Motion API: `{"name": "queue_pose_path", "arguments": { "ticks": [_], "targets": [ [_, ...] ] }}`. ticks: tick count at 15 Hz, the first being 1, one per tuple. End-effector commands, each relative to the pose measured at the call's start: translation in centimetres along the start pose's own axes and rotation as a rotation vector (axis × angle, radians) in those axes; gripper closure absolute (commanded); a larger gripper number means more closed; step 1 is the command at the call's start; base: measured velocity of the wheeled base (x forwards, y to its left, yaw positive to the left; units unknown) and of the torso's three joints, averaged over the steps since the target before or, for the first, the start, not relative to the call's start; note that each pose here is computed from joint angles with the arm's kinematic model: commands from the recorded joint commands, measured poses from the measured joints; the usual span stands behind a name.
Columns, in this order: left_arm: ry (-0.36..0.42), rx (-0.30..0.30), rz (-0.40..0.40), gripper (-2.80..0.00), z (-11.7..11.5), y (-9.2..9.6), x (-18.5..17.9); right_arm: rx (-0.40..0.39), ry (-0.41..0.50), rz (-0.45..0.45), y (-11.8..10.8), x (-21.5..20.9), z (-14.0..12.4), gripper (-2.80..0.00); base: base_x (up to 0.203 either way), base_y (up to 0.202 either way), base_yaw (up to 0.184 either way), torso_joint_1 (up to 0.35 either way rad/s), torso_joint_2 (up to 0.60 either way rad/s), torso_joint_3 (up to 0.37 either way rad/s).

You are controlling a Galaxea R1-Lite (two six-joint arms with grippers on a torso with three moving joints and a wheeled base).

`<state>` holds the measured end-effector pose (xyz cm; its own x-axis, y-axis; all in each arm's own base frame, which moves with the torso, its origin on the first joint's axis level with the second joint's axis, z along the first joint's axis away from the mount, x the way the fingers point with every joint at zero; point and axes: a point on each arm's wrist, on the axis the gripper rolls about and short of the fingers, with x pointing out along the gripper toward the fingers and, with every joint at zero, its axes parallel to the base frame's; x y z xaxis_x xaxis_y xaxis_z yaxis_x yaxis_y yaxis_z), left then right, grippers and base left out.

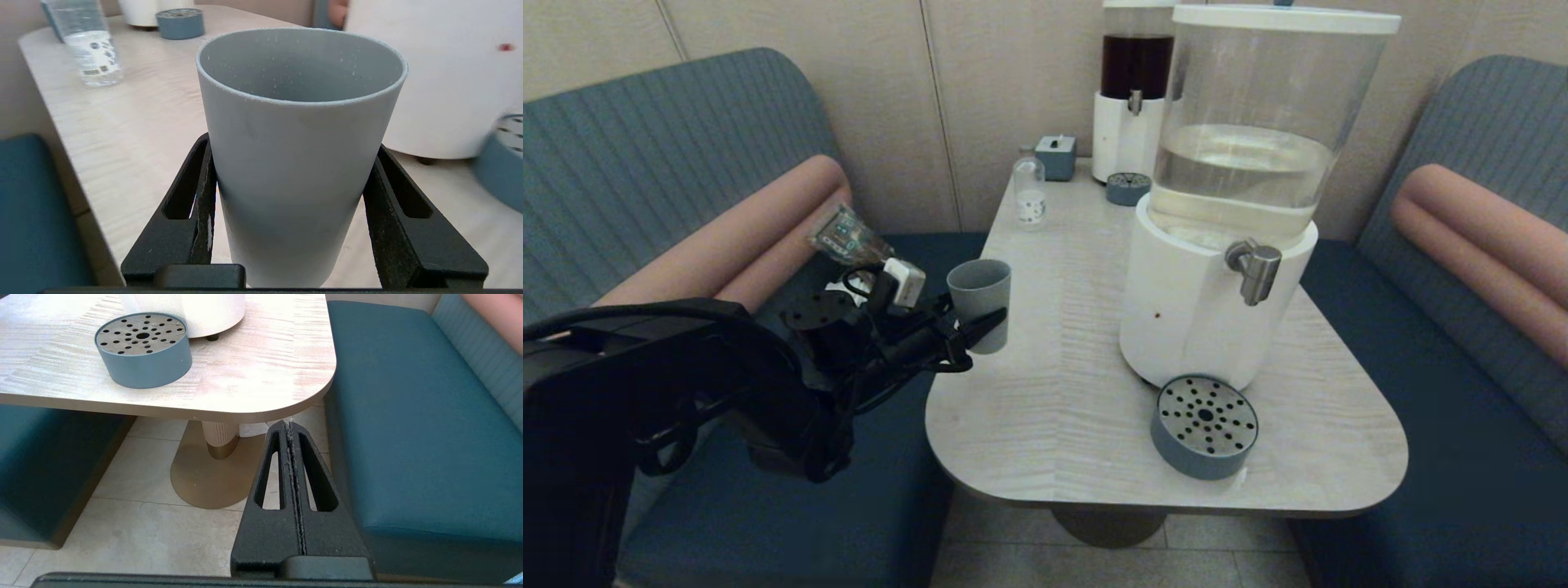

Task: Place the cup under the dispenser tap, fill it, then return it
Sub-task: Place the cup next to the water dispenser

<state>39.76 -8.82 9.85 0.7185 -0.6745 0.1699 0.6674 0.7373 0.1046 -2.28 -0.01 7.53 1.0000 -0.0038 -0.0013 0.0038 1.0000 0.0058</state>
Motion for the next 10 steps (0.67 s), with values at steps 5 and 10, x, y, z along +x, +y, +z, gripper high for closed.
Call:
{"name": "queue_pose_path", "arguments": {
  "ticks": [5, 10],
  "targets": [
    [-0.029, 0.017, 0.011, 0.00, -4.3, 2.2, 2.9, 0.000, 0.003, 0.001, 0.0, 0.0, 0.0, 0.00, 0.000, 0.000, 0.000, 0.000, 0.00, 0.000],
    [-0.037, 0.018, 0.028, 0.00, -8.3, 3.2, 4.5, 0.000, 0.002, 0.001, 0.0, 0.0, 0.0, 0.00, 0.000, 0.000, 0.000, 0.000, 0.00, 0.000]
  ]
}}
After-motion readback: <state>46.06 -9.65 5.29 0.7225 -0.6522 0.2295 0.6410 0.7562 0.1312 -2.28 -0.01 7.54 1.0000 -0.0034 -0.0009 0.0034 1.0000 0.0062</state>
